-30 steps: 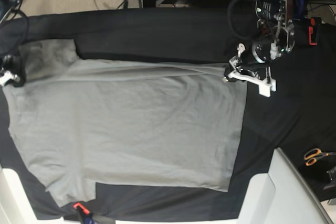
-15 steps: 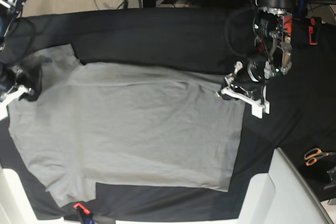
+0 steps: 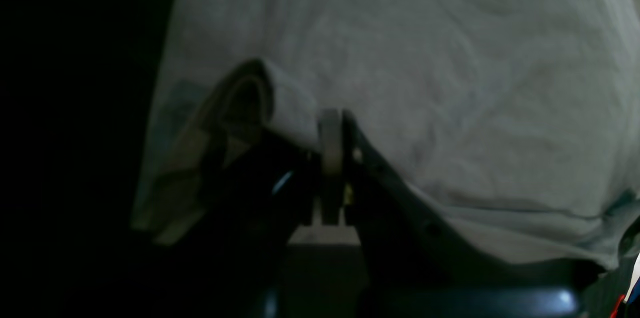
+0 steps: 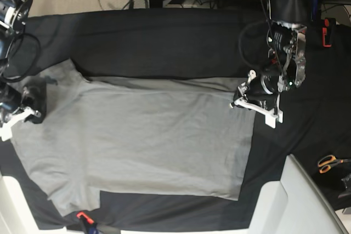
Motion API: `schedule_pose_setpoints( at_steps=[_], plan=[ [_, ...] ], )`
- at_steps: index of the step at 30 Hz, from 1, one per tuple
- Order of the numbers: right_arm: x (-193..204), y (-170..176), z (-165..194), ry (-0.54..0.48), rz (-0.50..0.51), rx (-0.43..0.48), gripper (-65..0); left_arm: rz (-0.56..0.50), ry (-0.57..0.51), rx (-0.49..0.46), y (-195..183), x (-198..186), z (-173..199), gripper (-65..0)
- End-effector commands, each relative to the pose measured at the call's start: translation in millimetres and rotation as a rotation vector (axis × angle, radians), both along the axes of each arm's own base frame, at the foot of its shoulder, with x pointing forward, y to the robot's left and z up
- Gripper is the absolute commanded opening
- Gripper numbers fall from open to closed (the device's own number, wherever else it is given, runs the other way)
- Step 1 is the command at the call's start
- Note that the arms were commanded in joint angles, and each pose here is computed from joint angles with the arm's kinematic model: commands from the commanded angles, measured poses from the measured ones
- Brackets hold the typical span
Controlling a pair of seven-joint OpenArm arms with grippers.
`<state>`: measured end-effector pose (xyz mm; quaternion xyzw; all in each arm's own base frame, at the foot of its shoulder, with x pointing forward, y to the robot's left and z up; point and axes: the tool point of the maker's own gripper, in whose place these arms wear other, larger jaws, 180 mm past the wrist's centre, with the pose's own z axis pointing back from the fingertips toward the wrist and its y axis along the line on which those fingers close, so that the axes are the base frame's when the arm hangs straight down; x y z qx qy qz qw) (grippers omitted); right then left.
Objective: Fold the T-shirt properly
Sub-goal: 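Lift the pinched side edge and drag it across the shirt body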
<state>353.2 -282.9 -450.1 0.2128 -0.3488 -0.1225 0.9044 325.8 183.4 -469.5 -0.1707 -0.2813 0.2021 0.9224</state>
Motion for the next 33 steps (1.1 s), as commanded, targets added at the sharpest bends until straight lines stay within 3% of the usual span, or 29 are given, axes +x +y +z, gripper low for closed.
schedule_pose_setpoints(
  at_steps=[1, 9, 17, 23, 25, 28, 31, 33],
  plan=[
    [19.5, -12.7, 22.5, -0.08, -0.022, -0.012, -64.8, 0.004, -0.046, 0.013, 6.7, 15.7, 12.4, -65.0],
    [30.4, -16.6, 32.4, -0.153, -0.059, -0.014, -64.8, -0.048, -0.043, 0.148, 7.2, 30.0, 10.4, -65.0],
    [38.3, -17.3, 40.1, -0.178, -0.063, -0.014, -64.2, -0.049, -0.067, 0.159, 7.1, 39.7, 17.3, -65.0],
    [40.9, -19.4, 43.5, -0.192, -0.074, -0.012, -63.2, 0.001, -0.146, 0.182, 16.7, 48.7, 23.7, -65.0],
    [43.6, -21.8, 47.1, -0.219, -0.089, -0.014, -58.2, 0.021, -0.152, 0.182, 20.3, 50.2, 21.1, -65.0],
    [43.6, -23.7, 48.0, -0.232, -0.1, -0.015, -43.2, 0.049, -0.192, 0.194, 25.8, 54.8, 22.9, -65.0],
    [39.2, -27.6, 46.6, -0.238, -0.115, -0.016, -26.7, 0.068, -0.237, 0.21, 30.9, 60.3, 29.4, -55.3],
    [37.5, -38.3, 53.6, -0.267, -0.155, -0.017, -21.6, 0.071, -0.256, 0.215, 32.0, 63.1, 34.0, -45.7]
  ],
)
